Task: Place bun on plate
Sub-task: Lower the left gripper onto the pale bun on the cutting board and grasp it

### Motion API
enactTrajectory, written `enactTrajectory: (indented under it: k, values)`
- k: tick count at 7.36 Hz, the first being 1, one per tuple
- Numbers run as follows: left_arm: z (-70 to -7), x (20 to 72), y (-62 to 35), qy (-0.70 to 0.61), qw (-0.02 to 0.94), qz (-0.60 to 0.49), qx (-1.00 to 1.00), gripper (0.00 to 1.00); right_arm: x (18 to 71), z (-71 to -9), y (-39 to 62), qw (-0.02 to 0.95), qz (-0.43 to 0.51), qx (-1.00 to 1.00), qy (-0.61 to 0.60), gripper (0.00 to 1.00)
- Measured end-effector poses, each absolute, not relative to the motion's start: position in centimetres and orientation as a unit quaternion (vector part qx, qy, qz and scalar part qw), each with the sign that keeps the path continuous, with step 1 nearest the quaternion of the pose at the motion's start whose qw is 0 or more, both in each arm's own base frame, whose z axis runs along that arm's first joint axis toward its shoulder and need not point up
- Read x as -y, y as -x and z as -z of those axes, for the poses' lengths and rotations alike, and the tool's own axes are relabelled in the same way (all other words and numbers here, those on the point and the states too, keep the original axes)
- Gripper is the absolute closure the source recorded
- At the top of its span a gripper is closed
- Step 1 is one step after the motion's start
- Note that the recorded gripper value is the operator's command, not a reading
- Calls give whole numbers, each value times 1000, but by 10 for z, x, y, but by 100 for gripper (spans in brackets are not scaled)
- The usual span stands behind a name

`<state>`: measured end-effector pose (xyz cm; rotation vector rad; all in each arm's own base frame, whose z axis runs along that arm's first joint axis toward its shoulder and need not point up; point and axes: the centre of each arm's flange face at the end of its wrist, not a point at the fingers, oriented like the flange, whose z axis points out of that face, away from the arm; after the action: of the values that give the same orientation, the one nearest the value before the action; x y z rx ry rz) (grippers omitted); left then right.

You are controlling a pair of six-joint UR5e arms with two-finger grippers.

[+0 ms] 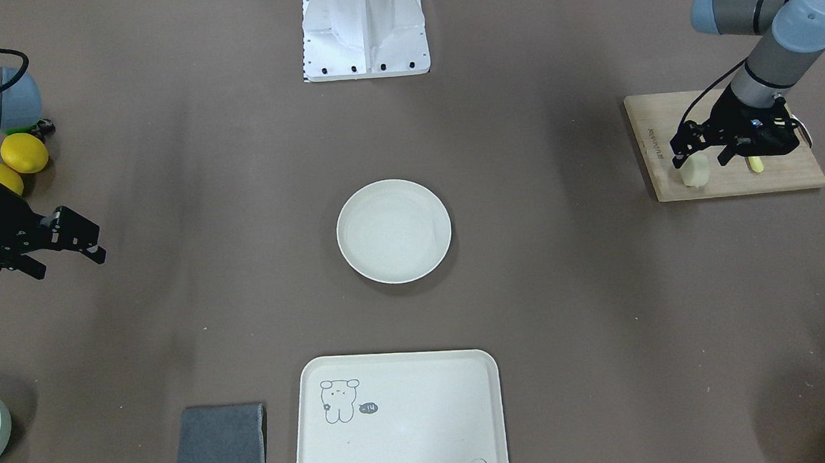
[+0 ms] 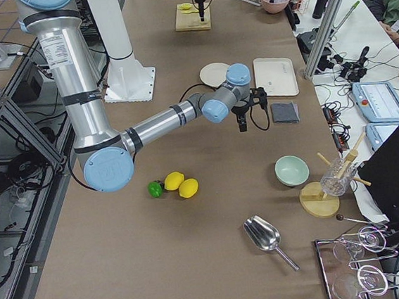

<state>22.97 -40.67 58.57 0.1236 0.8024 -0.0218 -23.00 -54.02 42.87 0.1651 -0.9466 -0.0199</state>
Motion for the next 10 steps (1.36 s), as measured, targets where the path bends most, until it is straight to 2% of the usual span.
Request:
enactTrajectory:
  k: [1,2,7,10]
  values:
    - [-587,407,-230,-59,919,11,-390,66,540,-428,230,887,10,455,-80,0]
    - [-587,407,-230,-60,919,11,-390,73,540,-428,230,887,10,455,-81,0]
    - [-575,408,-227,-68,916,11,-396,73,534,-423,226,885,11,459,-83,0]
    - [-544,420,-215,-95,906,19,-412,73,532,-421,225,883,13,461,-82,0]
